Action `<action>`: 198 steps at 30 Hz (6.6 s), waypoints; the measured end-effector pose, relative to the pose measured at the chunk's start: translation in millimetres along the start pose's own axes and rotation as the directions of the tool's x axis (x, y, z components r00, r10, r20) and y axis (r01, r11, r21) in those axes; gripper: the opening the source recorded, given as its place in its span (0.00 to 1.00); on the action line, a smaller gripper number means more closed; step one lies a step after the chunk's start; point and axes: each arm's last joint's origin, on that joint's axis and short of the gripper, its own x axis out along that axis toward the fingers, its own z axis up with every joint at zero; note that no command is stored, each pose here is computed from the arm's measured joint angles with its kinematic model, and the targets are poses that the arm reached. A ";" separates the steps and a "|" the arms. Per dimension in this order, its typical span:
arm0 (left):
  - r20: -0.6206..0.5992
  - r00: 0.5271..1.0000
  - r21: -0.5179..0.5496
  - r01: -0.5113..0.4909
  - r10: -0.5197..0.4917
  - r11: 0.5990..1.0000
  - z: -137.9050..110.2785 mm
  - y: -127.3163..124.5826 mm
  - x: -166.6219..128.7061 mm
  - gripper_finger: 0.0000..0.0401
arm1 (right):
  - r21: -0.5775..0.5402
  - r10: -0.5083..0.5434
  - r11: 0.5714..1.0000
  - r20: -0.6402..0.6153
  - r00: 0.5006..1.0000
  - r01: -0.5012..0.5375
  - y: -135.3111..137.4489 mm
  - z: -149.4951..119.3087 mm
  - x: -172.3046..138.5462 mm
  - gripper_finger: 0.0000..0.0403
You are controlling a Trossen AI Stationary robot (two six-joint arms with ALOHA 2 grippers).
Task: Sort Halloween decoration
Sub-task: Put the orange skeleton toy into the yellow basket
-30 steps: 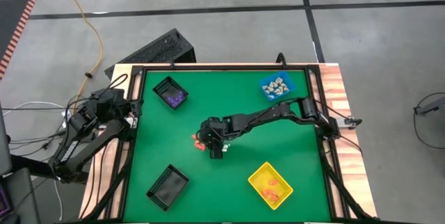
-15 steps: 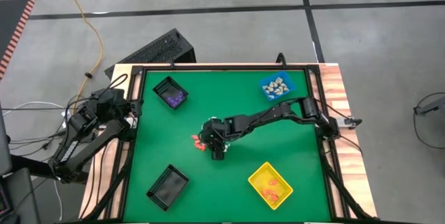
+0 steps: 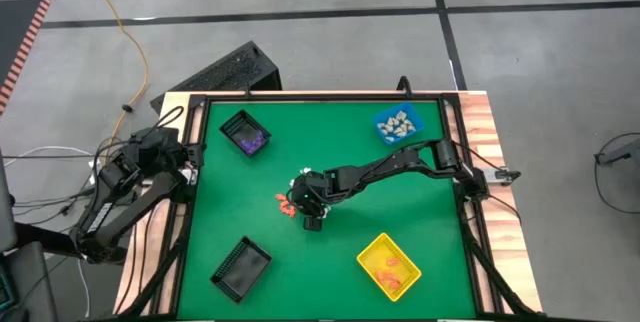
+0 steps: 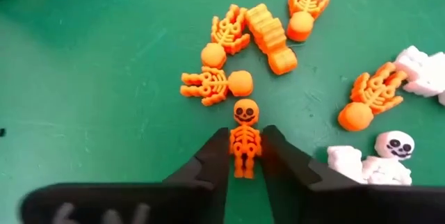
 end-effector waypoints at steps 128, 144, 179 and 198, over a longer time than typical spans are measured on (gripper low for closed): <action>-0.002 1.000 -0.001 0.004 -0.004 1.000 0.0 -0.1 0.0 0.36 | 0.266 -0.217 0.944 0.062 0.974 0.194 -15.9 18.4 10.4 0.41; -0.001 1.000 0.000 0.002 -0.002 1.000 0.0 -0.1 0.0 0.36 | 0.252 -0.181 0.955 0.072 0.981 0.157 -11.8 56.4 -19.2 0.08; -0.005 1.000 0.002 0.007 -0.007 1.000 -0.2 -0.2 0.1 0.36 | 0.201 0.048 0.975 -0.601 0.798 0.093 177.9 -47.1 -196.1 0.08; -0.015 1.000 0.015 0.024 -0.024 1.000 -0.5 -0.7 0.1 0.36 | 0.428 0.067 0.898 -0.364 0.929 0.103 152.4 -99.9 -182.6 0.23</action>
